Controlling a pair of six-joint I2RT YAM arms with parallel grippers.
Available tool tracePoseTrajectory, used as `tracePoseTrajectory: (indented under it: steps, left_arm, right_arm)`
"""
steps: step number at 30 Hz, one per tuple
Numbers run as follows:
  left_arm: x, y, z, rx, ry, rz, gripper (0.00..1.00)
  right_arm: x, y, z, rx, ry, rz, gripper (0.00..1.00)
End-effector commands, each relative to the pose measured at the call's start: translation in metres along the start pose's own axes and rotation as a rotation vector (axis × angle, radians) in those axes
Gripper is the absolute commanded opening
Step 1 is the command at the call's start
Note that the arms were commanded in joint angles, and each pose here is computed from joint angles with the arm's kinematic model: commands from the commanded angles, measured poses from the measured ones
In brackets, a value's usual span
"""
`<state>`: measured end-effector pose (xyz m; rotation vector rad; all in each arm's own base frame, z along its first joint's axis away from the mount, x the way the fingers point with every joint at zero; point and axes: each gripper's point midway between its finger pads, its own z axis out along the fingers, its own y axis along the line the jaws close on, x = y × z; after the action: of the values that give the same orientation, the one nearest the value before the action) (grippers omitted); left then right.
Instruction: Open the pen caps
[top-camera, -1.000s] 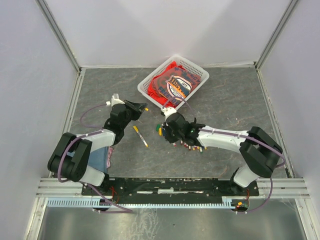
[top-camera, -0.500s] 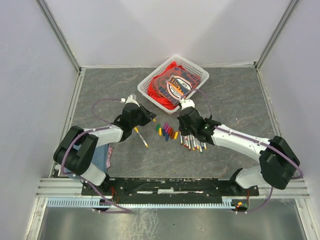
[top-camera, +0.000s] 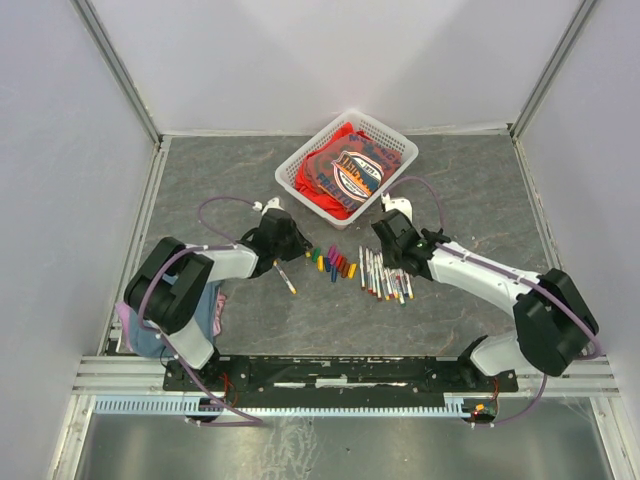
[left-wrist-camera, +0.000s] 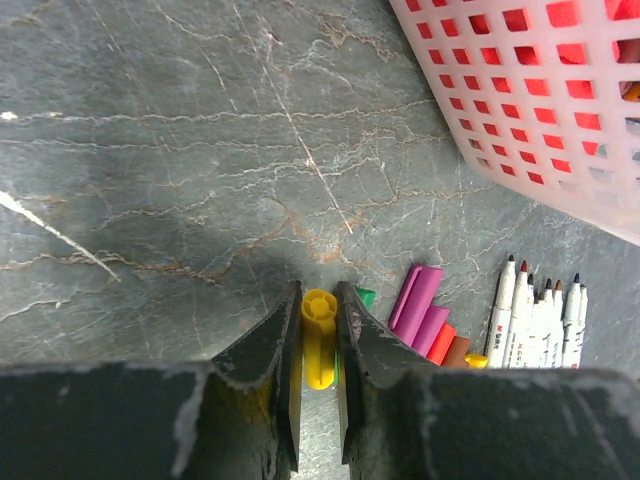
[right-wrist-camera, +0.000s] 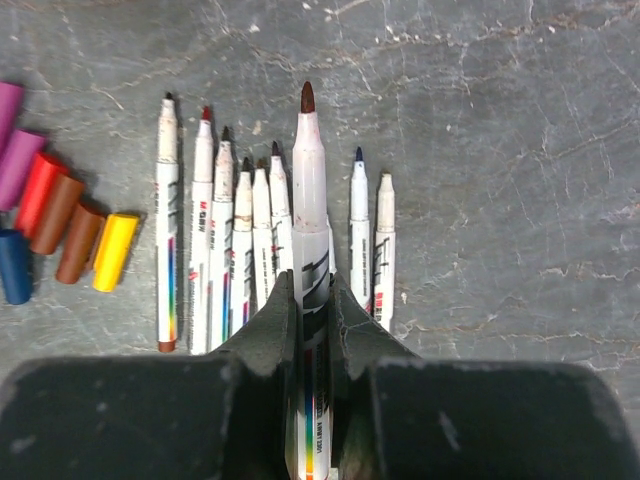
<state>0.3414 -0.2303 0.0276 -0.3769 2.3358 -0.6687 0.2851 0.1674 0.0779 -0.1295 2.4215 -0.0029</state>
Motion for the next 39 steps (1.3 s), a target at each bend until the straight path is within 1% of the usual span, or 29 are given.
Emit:
tracePoseTrajectory:
  steps: [1, 10, 24, 30, 39]
  left_arm:
    - [-0.013, -0.014, 0.004, 0.015, -0.036, 0.071, 0.06]
    - [-0.005, -0.013, 0.011, -0.006, -0.017, 0.092, 0.16]
    - [-0.001, -0.01, 0.016, -0.031, -0.01, 0.099, 0.34]
    - [-0.002, -0.008, 0.015, -0.038, -0.015, 0.093, 0.36]
    - [-0.006, -0.008, 0.009, -0.042, -0.038, 0.082, 0.37]
  right_arm:
    - [0.008, -0.013, 0.005, 0.061, 0.027, -0.022, 0.08]
    - [0.021, -0.021, 0.019, 0.112, 0.082, -0.069, 0.12]
    - [0.023, -0.024, 0.031, 0.147, 0.102, -0.093, 0.16]
    - [0.024, -0.023, 0.033, 0.142, 0.108, -0.094, 0.19]
    - [0.026, -0.021, 0.035, 0.13, 0.112, -0.09, 0.23]
